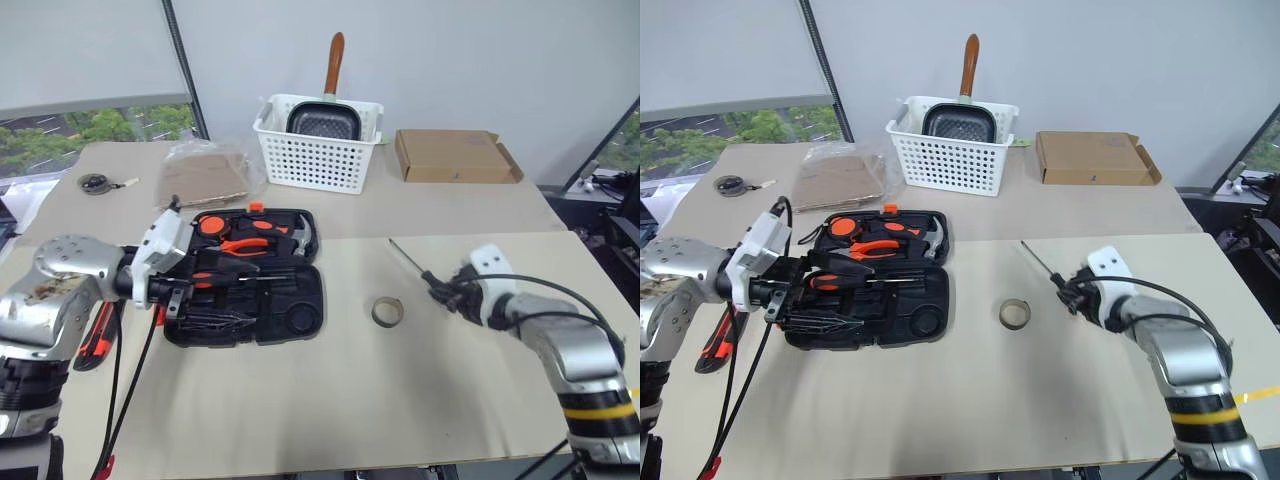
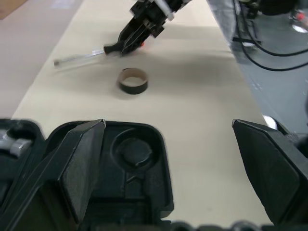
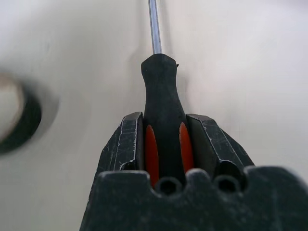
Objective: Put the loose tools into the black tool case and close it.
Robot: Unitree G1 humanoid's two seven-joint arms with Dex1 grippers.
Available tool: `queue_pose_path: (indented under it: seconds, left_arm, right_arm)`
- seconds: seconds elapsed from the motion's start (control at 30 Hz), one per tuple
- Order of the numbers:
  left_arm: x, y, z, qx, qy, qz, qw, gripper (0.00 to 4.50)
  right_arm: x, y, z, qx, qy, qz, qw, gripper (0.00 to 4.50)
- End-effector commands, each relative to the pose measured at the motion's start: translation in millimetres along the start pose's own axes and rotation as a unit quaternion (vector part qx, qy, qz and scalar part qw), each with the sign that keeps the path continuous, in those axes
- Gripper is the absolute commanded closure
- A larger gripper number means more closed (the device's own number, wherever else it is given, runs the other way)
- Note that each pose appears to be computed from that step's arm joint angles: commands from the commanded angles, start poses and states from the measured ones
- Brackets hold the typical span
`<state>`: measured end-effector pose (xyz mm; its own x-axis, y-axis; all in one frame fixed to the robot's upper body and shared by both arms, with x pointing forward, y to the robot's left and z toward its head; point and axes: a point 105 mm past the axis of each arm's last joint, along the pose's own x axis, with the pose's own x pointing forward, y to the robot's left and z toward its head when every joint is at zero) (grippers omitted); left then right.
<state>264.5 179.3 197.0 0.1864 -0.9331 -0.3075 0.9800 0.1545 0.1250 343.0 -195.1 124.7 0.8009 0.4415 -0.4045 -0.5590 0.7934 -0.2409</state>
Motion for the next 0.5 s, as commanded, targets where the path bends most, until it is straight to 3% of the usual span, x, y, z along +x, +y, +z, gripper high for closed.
queue_pose_path:
  seconds: [0.03,0.23,0.4,0.5]
  left_arm:
    - [-25.7,9.8,1.5,-0.014,-0.027,0.096,0.995,0.0]
    - [-63.0,-10.4,-20.7,-0.071,-0.032,0.206,0.976,0.0]
    - [-87.5,-36.1,-41.7,-0.102,-0.006,0.276,0.956,0.0]
    - [-94.5,-43.3,-42.6,-0.108,-0.018,0.304,0.946,0.0]
  right_arm:
    - [14.6,27.9,57.6,-0.111,-0.105,0.084,0.985,3.44]
    - [36.9,85.1,107.1,-0.187,-0.177,0.225,0.94,3.44]
    - [57.2,124.4,117.9,-0.244,-0.18,0.304,0.903,3.44]
    - [70.6,140.6,123.4,-0.239,-0.179,0.327,0.896,3.44]
